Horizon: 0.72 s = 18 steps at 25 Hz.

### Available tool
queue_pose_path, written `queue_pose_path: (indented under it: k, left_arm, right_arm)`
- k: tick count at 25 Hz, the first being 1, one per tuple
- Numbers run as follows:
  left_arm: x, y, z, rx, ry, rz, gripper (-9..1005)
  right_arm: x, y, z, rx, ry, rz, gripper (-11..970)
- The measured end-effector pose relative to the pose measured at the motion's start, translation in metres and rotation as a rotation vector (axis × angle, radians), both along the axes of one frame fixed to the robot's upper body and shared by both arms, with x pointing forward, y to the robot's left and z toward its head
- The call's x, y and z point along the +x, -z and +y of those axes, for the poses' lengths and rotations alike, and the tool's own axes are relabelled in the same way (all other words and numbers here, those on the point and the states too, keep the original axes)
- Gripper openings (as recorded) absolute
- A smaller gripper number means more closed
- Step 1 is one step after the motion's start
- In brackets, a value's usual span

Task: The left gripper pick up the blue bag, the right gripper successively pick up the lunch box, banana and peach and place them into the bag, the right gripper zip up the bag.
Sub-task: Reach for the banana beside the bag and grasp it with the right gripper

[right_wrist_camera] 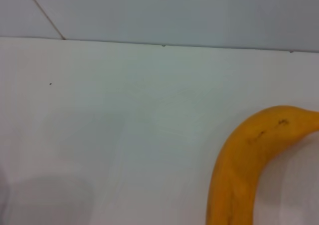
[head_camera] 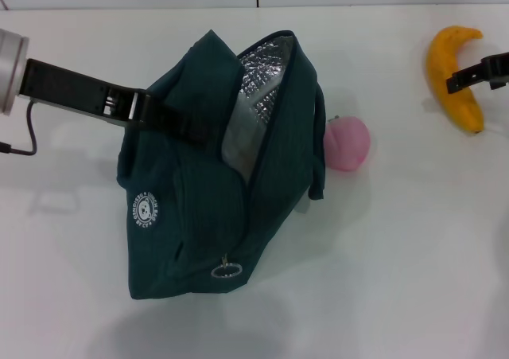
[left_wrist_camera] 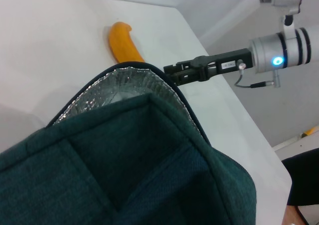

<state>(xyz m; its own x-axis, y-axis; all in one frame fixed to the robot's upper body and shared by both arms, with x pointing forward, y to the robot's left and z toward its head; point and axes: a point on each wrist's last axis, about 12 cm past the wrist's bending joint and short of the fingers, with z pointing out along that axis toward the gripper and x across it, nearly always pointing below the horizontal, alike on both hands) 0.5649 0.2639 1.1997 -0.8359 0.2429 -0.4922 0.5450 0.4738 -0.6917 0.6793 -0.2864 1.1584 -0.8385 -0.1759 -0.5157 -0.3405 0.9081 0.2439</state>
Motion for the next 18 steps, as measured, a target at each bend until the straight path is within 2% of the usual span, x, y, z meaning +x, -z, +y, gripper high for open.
queue_pose_path:
  k: [18]
  left_arm:
    - [0.0, 0.001, 0.0, -0.001, 0.003, -0.002, 39]
  right_arm:
    - [-0.004, 0.02, 0.01, -0.018, 0.011, -0.027, 795]
